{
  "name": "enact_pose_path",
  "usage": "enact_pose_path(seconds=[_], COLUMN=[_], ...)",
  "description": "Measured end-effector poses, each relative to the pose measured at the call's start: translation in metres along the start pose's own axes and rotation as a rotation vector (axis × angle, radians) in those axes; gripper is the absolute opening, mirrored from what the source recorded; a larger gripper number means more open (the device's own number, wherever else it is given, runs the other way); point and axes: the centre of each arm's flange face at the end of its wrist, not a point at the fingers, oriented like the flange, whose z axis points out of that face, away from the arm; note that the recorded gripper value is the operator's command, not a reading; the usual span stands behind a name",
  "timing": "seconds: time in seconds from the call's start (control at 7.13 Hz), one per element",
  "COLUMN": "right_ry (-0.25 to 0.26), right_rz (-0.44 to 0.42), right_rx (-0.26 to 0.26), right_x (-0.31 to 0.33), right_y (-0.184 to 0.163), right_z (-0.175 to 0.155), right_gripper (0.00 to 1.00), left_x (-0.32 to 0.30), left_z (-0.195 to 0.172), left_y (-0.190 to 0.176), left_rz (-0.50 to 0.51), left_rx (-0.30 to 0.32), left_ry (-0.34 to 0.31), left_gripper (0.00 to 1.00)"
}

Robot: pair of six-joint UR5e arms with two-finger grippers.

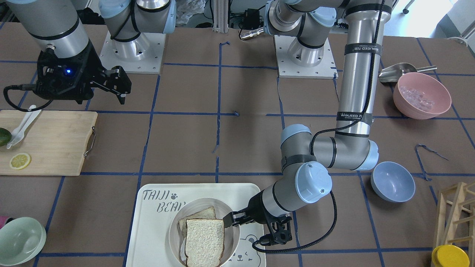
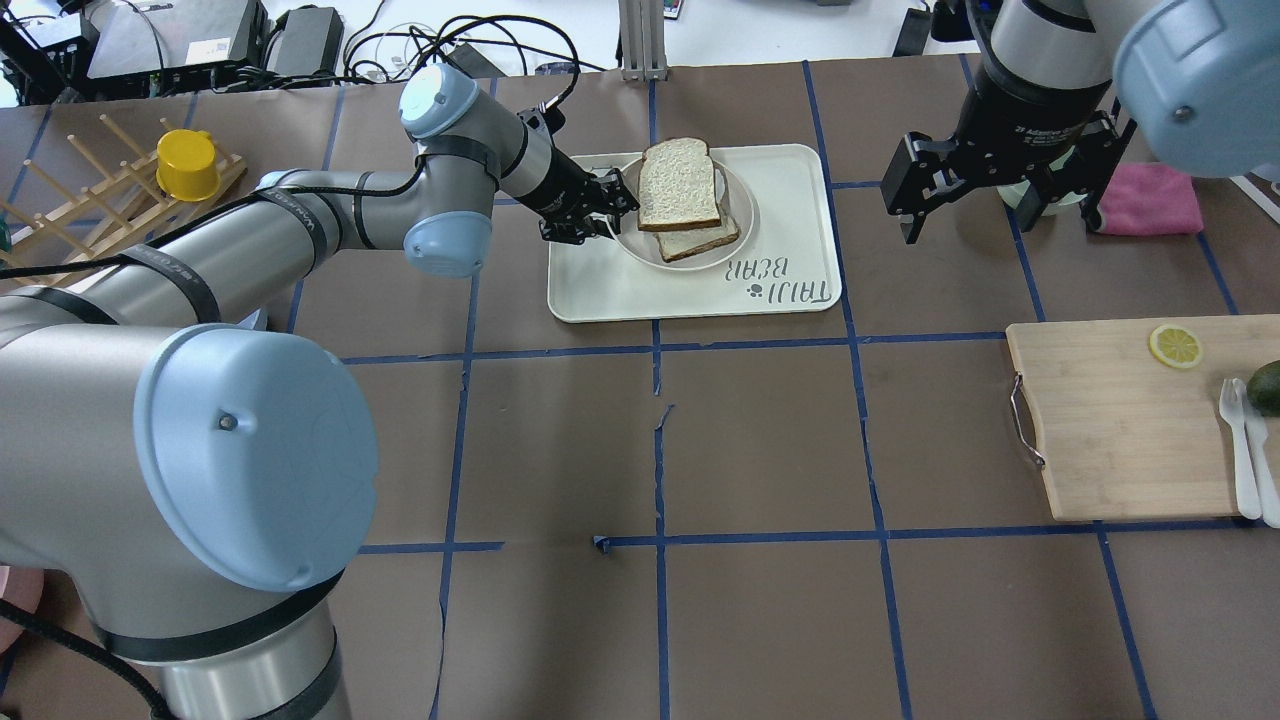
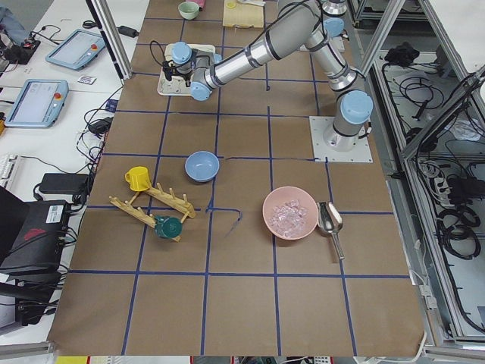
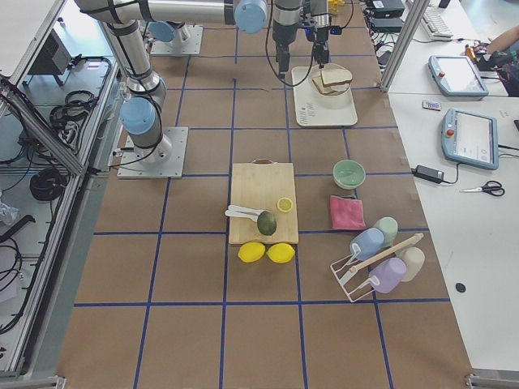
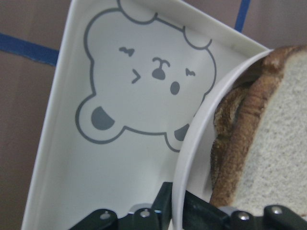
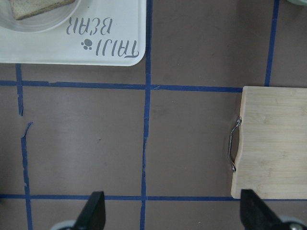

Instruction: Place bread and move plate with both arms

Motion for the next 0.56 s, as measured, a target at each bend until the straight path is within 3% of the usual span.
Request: enact_pose_path(seconds=[0.28, 0.42, 0.56], right_ry=[0.000, 0.000, 0.000], right_rz=[0.001, 0.001, 0.000], right_rx=[0.001, 0.000, -0.001], right_x=[0.000, 0.000, 0.000], right_y=[0.000, 0.000, 0.000], right_z=[0.000, 0.000, 0.000], right_gripper=[1.00, 1.00, 1.00], left_x=[0.006, 0.014, 0.027], left_z=[-0.003, -0.016, -0.040], left_y=[0.001, -0.001, -0.002], left_rz=[-0.031, -0.026, -0.015], left_rx=[0.007, 0.028, 0.053], left_ry=[0.003, 0.009, 0.014], left_gripper=[0.82, 0.91, 0.92])
